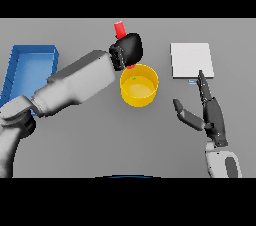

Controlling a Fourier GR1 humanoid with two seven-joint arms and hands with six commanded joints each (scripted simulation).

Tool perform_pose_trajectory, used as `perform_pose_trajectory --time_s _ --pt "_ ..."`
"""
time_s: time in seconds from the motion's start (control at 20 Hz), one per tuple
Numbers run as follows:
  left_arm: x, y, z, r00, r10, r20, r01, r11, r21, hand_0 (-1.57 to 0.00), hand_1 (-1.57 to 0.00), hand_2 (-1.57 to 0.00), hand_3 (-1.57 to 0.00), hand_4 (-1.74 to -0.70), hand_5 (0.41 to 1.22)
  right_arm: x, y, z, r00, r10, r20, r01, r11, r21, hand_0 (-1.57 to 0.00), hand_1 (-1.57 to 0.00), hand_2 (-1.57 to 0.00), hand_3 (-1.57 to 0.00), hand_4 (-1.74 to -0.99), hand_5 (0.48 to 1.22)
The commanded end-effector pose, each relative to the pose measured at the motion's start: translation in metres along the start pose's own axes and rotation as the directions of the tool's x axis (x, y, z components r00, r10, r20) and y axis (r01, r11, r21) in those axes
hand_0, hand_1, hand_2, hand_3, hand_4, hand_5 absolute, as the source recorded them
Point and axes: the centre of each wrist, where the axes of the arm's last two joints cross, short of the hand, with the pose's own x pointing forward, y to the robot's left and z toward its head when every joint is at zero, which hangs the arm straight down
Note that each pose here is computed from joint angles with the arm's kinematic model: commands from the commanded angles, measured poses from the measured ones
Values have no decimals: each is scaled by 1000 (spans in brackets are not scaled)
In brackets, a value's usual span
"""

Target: Pick up the red beaker and tilt it to pour out 1 green nut into yellow bowl. Pick up the yellow bowl and place it on the metallic measuring scale.

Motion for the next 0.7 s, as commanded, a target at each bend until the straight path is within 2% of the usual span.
perform_pose_trajectory --time_s 0.0,0.15,0.3,0.45,0.65 --pt "2 0 -2 1000 -28 1 28 1000 -5 -1571 -1571 -1571 -1568 -1733 1221 2 -2 -1 1000 -12 4 12 1000 -6 1 1 1 1 -1136 579" --pt "1 15 -4 992 -128 1 128 992 2 -1571 -1571 -1571 -1569 -1733 1221 1 0 -1 1000 -16 -11 16 1000 -17 1 1 1 1 -1130 577" --pt "-18 35 3 973 -230 -10 230 973 10 -1571 -1571 -1571 -1570 -1732 1221 1 -2 -2 1000 -10 -13 9 1000 -21 1 1 1 1 -1138 572" --pt "-66 64 17 950 -295 -101 297 955 11 -1571 -1571 -1571 -1571 -1728 1221 3 3 -1 1000 -2 13 2 1000 -9 1 1 1 1 -1135 563" --pt "-137 68 51 951 -140 -275 155 987 34 -1571 -1571 -1571 -1571 -1720 1221 6 -2 -2 1000 -18 24 18 1000 2 1 1 1 1 -1128 554"
